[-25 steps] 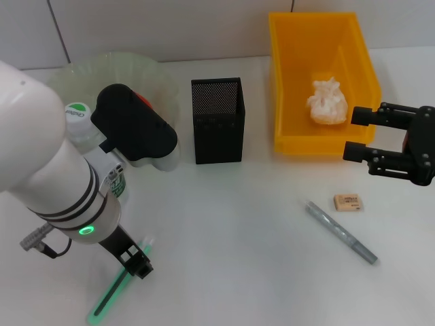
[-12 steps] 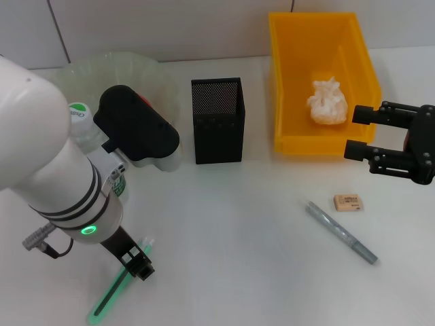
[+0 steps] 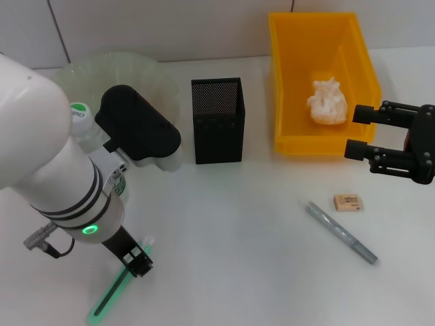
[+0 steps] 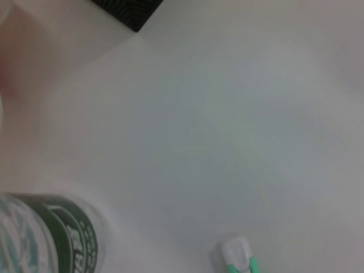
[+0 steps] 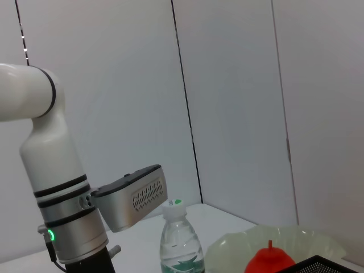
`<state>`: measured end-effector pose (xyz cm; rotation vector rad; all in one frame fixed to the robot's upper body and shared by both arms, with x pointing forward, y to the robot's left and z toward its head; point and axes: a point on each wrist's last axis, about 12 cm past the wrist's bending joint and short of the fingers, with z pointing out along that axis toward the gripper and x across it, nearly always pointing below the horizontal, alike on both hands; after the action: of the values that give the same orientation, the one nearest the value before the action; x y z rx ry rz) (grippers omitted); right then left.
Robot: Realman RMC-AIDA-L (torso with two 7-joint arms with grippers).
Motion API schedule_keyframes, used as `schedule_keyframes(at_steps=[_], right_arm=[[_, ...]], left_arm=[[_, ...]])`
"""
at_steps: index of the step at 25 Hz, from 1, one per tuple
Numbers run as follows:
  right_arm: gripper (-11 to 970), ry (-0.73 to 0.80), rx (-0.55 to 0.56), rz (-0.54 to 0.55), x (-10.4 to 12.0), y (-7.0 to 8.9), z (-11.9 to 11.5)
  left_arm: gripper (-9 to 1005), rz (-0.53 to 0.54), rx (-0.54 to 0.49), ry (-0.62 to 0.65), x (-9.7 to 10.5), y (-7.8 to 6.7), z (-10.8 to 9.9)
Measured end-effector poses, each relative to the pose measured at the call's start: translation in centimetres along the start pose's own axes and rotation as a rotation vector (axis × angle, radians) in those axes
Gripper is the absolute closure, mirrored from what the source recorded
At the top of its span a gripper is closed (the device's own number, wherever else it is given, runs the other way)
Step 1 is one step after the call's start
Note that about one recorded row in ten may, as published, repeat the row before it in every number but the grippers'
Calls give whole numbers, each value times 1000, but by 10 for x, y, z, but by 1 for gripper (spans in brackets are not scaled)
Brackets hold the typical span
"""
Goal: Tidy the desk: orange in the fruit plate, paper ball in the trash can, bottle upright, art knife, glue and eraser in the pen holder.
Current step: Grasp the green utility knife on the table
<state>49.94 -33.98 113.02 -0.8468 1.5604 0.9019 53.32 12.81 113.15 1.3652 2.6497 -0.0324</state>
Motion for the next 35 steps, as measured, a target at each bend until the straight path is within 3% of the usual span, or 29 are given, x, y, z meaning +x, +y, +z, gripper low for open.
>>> schedule_keyframes(at_steps=[5,8,35], right_arm=[[346,0,0,0,0,0,0],[346,0,0,0,0,0,0],[348,-7,3,-2,1,2,-2]], left_arm=[[504,1,10,6,-1,-1,1],[612,0,15,9,-1,-1,2],[749,-12,30,9,-2,1,2]])
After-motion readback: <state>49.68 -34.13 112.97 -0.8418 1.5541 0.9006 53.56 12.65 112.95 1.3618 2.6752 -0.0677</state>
